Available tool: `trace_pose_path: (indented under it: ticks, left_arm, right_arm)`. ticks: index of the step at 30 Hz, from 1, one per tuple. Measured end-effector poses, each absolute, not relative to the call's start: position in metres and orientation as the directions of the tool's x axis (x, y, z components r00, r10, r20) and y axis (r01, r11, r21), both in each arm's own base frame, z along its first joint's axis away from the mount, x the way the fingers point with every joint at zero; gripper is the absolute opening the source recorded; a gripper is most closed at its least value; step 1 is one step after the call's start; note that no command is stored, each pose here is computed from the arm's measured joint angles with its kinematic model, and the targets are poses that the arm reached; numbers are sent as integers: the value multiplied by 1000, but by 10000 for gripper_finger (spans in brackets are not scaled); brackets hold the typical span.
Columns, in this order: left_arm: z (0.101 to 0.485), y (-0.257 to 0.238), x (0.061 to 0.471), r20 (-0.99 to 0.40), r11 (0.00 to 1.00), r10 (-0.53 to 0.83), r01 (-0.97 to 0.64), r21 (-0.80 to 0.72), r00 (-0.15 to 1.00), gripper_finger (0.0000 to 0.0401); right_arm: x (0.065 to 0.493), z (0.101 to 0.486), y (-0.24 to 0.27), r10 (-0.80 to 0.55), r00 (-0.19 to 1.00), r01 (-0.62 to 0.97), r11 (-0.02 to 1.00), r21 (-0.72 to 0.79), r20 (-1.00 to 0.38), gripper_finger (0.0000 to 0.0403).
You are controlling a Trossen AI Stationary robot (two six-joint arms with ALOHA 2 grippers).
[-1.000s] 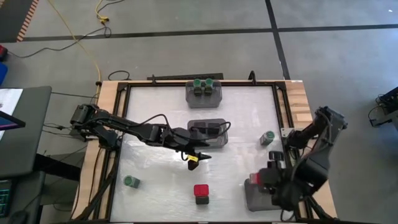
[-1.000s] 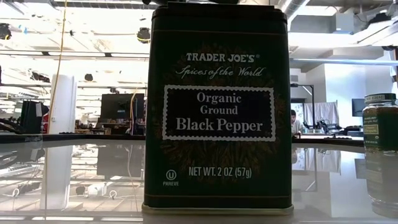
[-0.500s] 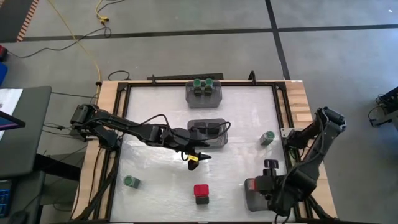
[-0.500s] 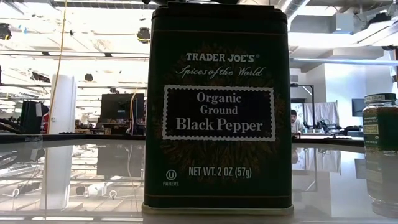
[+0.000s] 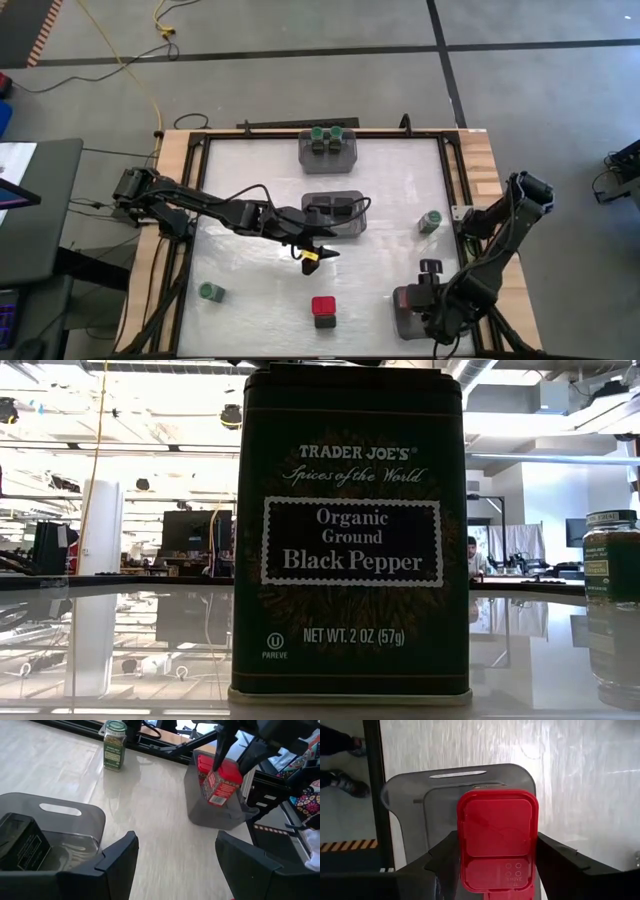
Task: Sort spices by type
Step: Put the red seasoning can into the bottom black bin
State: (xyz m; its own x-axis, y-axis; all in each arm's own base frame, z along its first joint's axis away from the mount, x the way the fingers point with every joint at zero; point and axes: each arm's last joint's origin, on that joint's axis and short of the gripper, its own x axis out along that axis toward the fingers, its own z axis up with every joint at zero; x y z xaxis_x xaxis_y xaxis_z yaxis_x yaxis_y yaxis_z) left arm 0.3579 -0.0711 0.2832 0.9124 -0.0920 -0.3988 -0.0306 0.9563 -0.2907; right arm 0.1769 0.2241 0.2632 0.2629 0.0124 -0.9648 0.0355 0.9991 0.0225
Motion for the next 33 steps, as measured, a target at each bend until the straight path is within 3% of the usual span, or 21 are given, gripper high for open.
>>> trace_pose_path:
  ticks: [13,20,33]
  left_arm:
    - [283,-71,358,-399,956,-92,-31,-291,912,254]
    - [283,-71,358,-398,956,-92,-30,-291,913,254]
    - [283,-71,358,-398,956,-92,-30,-291,913,254]
  right_arm:
    - [177,240,222,21,261,30,999,30,-965,240]
    - [174,222,217,32,191,34,999,39,-981,240]
    - [176,222,216,36,194,38,998,44,-980,254]
